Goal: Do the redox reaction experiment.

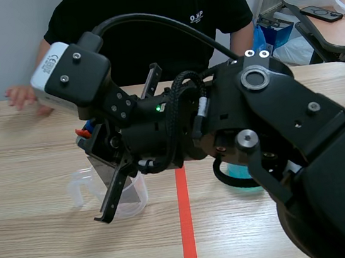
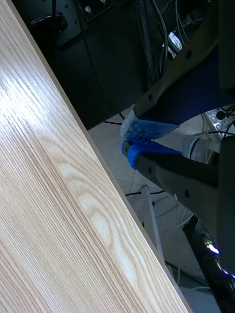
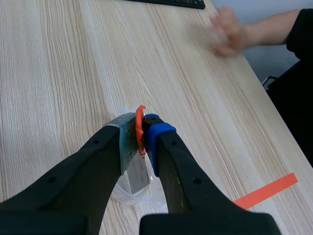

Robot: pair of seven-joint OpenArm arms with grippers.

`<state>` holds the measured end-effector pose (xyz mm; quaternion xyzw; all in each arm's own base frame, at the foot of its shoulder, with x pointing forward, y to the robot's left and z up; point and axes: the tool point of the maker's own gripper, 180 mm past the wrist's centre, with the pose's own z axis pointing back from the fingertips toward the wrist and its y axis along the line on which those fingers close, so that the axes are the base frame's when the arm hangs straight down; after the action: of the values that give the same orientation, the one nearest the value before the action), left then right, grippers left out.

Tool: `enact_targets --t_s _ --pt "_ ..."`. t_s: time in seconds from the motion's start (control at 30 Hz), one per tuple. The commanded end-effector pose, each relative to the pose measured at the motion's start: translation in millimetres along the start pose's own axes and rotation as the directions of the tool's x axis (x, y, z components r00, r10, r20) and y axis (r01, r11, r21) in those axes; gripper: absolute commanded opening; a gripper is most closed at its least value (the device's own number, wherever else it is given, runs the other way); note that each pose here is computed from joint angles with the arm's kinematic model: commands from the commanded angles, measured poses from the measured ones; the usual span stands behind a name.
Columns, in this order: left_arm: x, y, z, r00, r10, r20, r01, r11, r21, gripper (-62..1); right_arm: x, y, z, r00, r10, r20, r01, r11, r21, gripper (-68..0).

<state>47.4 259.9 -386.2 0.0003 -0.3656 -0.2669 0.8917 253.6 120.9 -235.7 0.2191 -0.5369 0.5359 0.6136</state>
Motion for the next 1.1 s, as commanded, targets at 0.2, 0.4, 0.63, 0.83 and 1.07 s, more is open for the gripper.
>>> enact_targets --t_s 0.2,0.4,0.63,0.83,1.07 --pt "7 1 0 1.000 0.002 0.023 -0.002 1.000 0.000 -56.9 13.6 -10 3 0.999 0.016 0.038 -0.015 1.000 -0.025 -66.9" --pt "7 1 0 1.000 0.002 0.023 -0.002 1.000 0.000 -56.9 13.6 -10 3 0.999 0.016 0.038 -0.015 1.000 -0.025 -66.9" --pt "7 1 0 1.000 0.002 0.023 -0.002 1.000 0.000 -56.9 15.9 -9 3 0.999 0.003 0.050 -0.002 1.000 -0.020 -66.9" --pt "7 1 0 1.000 0.002 0.023 -0.002 1.000 0.000 -56.9 29.7 -11 9 0.997 0.007 0.071 -0.005 1.000 -0.028 -66.9" --pt "7 1 0 1.000 0.002 0.023 -0.002 1.000 0.000 -56.9 60.2 -17 23 0.991 0.043 0.124 -0.035 0.997 -0.063 -66.9"
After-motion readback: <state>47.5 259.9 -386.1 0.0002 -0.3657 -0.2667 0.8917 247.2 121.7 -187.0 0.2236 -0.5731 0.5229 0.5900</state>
